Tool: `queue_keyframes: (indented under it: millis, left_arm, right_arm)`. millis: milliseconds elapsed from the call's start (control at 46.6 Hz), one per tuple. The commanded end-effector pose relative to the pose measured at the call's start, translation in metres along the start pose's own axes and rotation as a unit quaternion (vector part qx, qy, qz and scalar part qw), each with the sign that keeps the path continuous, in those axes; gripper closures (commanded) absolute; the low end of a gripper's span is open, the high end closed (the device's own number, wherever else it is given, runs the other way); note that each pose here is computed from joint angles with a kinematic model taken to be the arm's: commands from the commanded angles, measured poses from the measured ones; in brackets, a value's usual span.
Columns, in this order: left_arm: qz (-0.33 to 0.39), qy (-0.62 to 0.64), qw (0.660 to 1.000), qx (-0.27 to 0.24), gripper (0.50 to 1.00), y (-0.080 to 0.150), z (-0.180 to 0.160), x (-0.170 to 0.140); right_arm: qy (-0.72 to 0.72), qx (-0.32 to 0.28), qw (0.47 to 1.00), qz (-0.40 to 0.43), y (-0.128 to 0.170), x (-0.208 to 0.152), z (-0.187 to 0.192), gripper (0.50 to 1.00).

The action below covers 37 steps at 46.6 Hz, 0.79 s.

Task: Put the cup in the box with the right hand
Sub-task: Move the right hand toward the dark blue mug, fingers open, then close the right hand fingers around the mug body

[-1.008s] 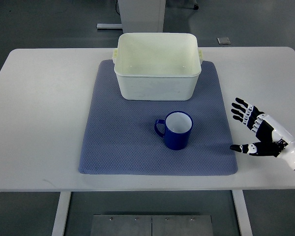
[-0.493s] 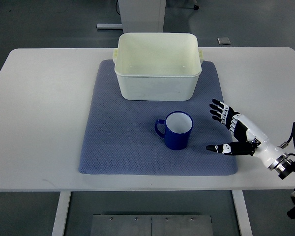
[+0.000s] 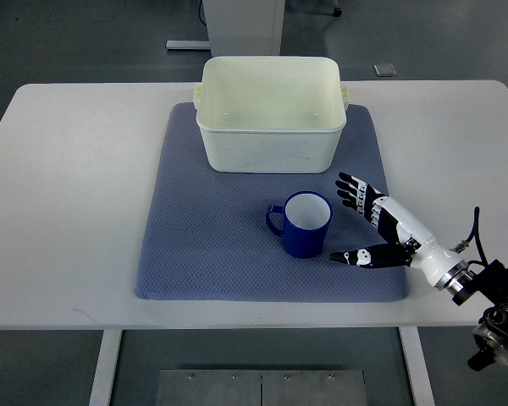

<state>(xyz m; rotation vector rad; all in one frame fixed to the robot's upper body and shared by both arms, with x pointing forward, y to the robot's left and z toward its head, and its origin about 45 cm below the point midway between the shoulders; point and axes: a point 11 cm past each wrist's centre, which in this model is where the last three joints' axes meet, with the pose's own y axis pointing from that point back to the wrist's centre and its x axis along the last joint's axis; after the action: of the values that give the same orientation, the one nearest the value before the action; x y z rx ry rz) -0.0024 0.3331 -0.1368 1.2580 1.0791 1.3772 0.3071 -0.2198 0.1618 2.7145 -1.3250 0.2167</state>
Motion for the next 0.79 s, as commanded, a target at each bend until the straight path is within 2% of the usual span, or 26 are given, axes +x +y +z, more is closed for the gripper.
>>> queue_keyframes:
  millis: [0, 408, 772]
  left_arm:
    - [0.001, 0.0, 1.0, 0.0, 0.5, 0.0, 0.0, 0.0]
    - [0.0, 0.0, 1.0, 0.0, 0.5, 0.0, 0.0, 0.0]
    - [0.0, 0.0, 1.0, 0.0, 0.5, 0.0, 0.0, 0.0]
  right_arm:
    - [0.002, -0.001, 1.0, -0.003, -0.005, -0.008, 0.001, 0.5]
    - [-0.001, -0.003, 1.0, -0.016, -0.026, -0.026, -0.001, 0.5]
    - [-0.004, -0.019, 1.0, -0.01, -0.039, -0.036, 0.015, 0.5]
